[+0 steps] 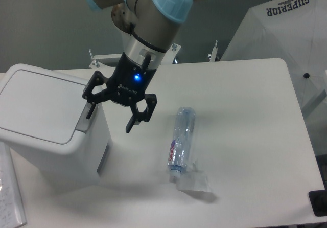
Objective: Open the trash can
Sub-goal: 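Lower the gripper finger onto the lid tab and hold position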
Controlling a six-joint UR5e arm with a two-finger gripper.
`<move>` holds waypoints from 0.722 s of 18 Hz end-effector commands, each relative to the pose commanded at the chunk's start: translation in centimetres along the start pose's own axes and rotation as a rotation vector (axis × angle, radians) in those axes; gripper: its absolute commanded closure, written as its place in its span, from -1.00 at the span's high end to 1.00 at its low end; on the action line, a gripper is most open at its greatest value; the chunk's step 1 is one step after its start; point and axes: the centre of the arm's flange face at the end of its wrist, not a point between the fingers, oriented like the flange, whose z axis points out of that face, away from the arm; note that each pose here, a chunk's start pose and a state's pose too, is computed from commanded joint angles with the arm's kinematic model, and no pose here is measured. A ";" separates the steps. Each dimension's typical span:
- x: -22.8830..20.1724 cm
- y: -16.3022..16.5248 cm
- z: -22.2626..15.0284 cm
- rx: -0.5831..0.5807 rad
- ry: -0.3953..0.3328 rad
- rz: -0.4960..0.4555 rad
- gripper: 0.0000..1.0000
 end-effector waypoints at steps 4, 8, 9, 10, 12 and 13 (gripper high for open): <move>-0.1 0.1 0.2 -0.003 0.003 -0.001 1.00; -0.5 0.3 0.7 -0.011 0.005 -0.008 1.00; -0.5 0.3 0.7 -0.012 0.006 -0.009 1.00; -0.4 0.3 0.8 -0.013 0.006 -0.008 1.00; -0.6 0.3 1.0 -0.016 0.007 -0.011 1.00; -0.6 0.3 1.0 -0.016 0.007 -0.011 1.00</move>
